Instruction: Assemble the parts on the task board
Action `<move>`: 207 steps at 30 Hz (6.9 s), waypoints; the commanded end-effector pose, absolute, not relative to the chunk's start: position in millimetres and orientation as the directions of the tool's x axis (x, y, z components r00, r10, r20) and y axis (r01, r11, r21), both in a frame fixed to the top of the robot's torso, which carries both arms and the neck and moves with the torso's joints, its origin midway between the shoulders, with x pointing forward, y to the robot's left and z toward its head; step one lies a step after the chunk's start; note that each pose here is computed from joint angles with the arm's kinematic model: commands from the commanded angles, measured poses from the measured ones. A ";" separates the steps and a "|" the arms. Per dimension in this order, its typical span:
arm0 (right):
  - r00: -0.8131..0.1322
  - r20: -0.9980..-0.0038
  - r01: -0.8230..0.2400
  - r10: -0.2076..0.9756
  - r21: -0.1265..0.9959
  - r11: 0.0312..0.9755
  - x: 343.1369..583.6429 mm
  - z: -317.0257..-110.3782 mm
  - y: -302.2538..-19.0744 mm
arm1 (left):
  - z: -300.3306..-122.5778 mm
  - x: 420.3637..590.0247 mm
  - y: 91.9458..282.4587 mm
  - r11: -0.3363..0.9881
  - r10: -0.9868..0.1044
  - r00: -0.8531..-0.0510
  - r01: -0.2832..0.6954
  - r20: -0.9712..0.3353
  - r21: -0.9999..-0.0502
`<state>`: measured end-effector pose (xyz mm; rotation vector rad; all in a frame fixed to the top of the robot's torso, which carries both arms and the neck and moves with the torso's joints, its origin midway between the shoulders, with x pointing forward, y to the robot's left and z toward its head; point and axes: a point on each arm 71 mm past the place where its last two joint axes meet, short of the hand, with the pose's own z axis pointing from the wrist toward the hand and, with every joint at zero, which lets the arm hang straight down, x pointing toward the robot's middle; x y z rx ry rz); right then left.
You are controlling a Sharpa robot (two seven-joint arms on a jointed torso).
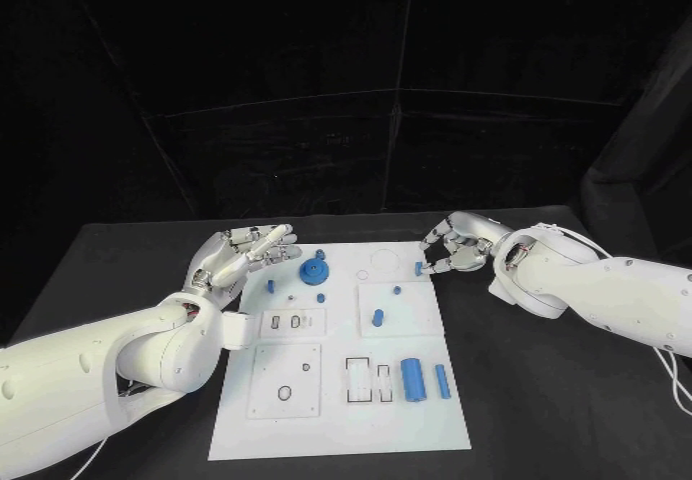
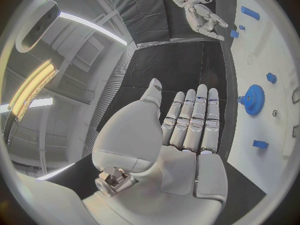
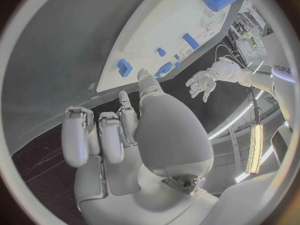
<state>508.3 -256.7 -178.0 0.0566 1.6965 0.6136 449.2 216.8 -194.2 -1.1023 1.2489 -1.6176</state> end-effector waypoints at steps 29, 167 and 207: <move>-0.226 -0.919 -0.291 0.323 0.380 0.878 513.8 -195.6 -247.5 | -194.4 450.3 216.4 -0.198 -0.934 -0.318 0.077 0.165 -0.977; -0.333 -0.940 -0.608 0.072 0.273 0.746 462.8 -201.6 -29.3 | -187.1 465.7 231.6 -0.255 -0.935 -0.268 0.058 0.231 -0.965; -0.346 -0.937 -0.591 0.041 0.252 0.767 460.4 -211.2 -31.2 | -187.4 465.9 232.2 -0.253 -0.936 -0.266 0.055 0.230 -0.966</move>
